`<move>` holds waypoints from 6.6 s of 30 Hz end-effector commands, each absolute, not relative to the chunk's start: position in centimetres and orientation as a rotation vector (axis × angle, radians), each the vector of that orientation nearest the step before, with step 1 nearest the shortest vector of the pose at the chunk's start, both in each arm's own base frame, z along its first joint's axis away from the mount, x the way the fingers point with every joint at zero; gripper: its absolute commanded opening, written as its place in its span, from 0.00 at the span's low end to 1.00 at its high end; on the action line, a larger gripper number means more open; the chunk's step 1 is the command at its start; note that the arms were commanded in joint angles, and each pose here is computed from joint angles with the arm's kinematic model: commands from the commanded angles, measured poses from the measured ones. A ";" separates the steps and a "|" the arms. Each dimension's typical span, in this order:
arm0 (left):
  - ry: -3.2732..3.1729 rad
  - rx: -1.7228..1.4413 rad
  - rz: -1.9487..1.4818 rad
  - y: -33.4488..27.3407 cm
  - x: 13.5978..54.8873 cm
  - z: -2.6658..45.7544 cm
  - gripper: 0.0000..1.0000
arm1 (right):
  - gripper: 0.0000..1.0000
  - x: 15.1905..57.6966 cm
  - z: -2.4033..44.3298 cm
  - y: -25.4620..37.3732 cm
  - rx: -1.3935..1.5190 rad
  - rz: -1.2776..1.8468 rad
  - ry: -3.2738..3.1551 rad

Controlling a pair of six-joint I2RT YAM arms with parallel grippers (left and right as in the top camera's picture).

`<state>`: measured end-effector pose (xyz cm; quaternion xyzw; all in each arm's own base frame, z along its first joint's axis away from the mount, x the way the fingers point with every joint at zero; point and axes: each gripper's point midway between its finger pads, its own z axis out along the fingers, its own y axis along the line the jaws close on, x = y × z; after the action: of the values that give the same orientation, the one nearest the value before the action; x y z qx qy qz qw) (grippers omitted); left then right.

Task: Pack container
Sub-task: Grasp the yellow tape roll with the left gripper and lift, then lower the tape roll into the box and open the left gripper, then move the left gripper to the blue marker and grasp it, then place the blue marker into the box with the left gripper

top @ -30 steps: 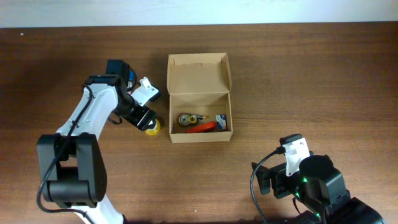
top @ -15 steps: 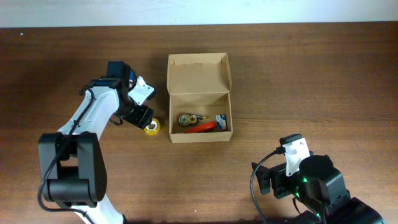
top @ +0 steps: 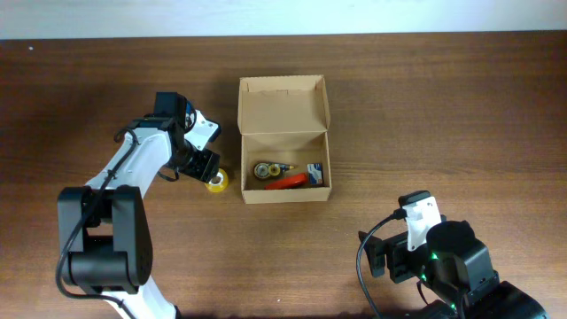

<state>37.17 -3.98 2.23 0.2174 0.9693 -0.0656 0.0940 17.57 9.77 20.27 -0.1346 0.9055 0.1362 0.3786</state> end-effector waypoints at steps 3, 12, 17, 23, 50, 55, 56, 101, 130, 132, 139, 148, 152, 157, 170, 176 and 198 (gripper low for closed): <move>2.916 0.625 -0.203 -3.8 36.2 1.1 0.68 | 0.99 17.5 20.3 9.7 -0.349 0.341 2.307; 2.917 0.643 -0.299 -5.2 35.2 0.7 0.69 | 0.99 17.5 20.3 9.7 -0.349 0.341 2.307; 2.907 0.674 -0.220 -5.3 35.6 0.5 0.68 | 0.99 17.5 20.3 9.7 -0.349 0.341 2.307; 2.916 0.648 -0.125 -4.4 36.0 0.4 0.63 | 0.99 17.5 20.3 9.7 -0.349 0.341 2.307; 2.768 0.410 0.100 -1.9 39.7 8.8 0.02 | 0.99 17.5 20.3 9.7 -0.349 0.341 2.307; 2.546 0.371 0.069 -4.5 40.5 17.3 0.02 | 0.99 17.5 20.3 9.7 -0.349 0.341 2.307; 2.503 0.412 0.051 -6.1 40.3 18.7 0.02 | 0.99 17.5 20.3 9.7 -0.349 0.341 2.307; 2.432 1.040 -0.116 -28.3 38.3 5.8 0.37 | 0.99 17.5 20.3 9.7 -0.349 0.341 2.307; 2.345 0.375 0.159 -6.8 44.5 25.5 0.40 | 0.99 17.5 20.3 9.7 -0.349 0.341 2.307; 2.367 0.305 0.187 -4.0 44.9 25.1 0.41 | 0.99 17.5 20.3 9.7 -0.349 0.341 2.307; 2.584 0.247 0.070 -0.9 46.8 16.2 0.39 | 0.99 17.5 20.3 9.7 -0.349 0.341 2.307; 2.744 0.268 0.024 -1.3 47.8 7.4 0.34 | 0.99 17.5 20.3 9.7 -0.349 0.341 2.307; 2.773 0.233 0.027 0.0 48.1 5.4 0.34 | 0.99 17.5 20.3 9.7 -0.349 0.341 2.307; 2.830 0.216 0.007 0.6 47.7 2.8 0.34 | 0.99 17.5 20.3 9.7 -0.349 0.341 2.307; 2.831 0.218 -0.003 0.5 48.6 0.0 0.32 | 0.99 17.5 20.3 9.7 -0.349 0.341 2.307; 2.827 0.217 -0.002 0.5 48.8 -0.3 0.22 | 0.99 17.5 20.3 9.7 -0.349 0.341 2.307; 2.520 0.450 -0.042 -4.7 48.6 17.4 0.02 | 0.99 17.5 20.3 9.7 -0.349 0.341 2.307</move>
<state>48.22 -1.40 9.22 0.0997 0.9753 0.0000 0.1970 17.57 9.77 20.27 -0.1345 0.9055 0.1363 0.3786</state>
